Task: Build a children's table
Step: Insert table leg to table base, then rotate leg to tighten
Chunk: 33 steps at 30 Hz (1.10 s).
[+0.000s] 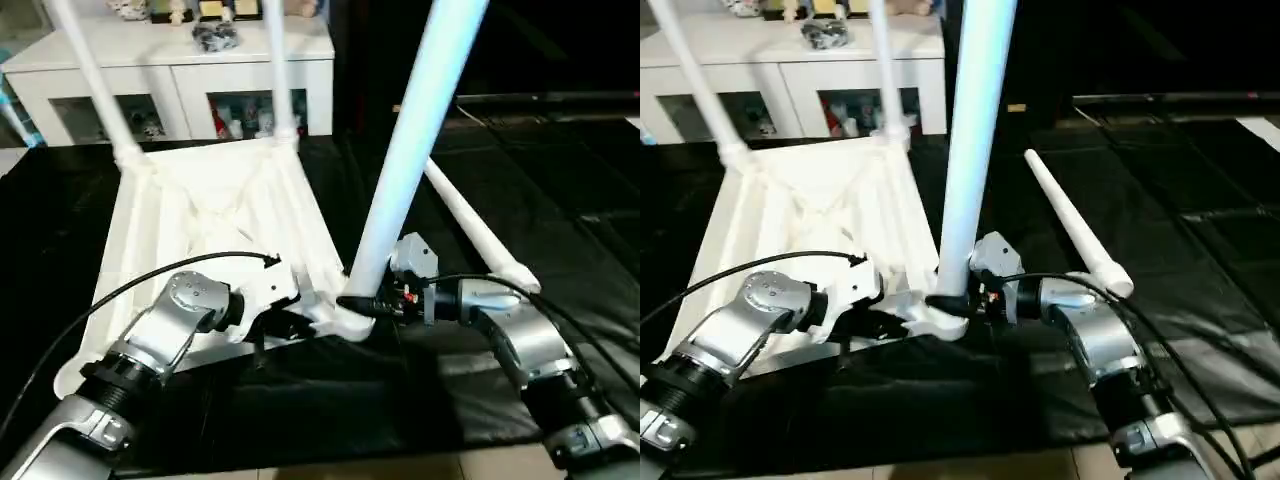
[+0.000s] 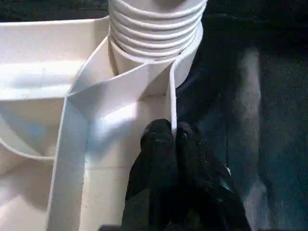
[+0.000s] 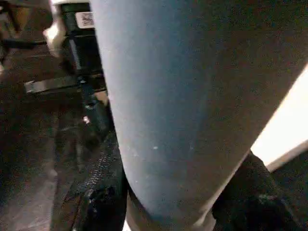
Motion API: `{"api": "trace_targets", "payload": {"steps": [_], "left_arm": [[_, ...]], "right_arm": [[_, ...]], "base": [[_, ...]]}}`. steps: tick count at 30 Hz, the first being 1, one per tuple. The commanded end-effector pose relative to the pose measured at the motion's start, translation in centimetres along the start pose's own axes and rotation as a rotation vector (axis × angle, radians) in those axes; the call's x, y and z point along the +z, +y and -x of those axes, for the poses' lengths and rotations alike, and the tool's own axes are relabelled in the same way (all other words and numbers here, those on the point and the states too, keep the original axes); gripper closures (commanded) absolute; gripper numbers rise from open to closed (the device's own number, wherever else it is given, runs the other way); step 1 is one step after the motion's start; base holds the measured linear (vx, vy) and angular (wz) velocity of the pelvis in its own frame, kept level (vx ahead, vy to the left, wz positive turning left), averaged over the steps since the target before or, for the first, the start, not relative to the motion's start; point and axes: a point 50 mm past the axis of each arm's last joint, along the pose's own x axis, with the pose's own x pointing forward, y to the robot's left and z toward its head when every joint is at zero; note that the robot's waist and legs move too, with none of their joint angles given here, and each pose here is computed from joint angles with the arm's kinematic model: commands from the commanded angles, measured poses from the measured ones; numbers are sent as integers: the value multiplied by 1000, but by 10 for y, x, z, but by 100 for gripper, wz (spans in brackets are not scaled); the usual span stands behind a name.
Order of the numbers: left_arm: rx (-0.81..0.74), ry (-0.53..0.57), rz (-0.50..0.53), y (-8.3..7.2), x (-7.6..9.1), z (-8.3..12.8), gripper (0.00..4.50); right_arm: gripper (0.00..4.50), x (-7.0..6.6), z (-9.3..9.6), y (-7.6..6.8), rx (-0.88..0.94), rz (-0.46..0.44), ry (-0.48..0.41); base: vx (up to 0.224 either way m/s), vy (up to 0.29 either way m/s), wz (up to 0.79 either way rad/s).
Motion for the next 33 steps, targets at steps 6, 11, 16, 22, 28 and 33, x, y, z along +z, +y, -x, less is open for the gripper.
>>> {"api": "trace_targets", "payload": {"steps": [6,11,16,22,28,33], "left_arm": [[-146,45,-95,-3,10,-3,450],[-147,59,-108,0,10,-6,450],[-142,55,-104,3,12,-7,450],[-102,56,-86,8,11,-7,450],[-77,47,-53,11,8,-4,450],[97,-30,79,16,13,0,450]], "right_arm": [[257,-41,-4,24,199,-155,140],[257,-40,-7,27,229,-144,136],[257,-39,-10,28,232,-141,132],[257,-40,-12,29,213,-139,121],[257,-42,-12,28,157,-152,108],[257,-52,-19,19,-88,-224,109]], "base": [[0,0,0],[0,0,0],[0,0,0],[0,0,0],[0,0,0],[0,0,0]]}}
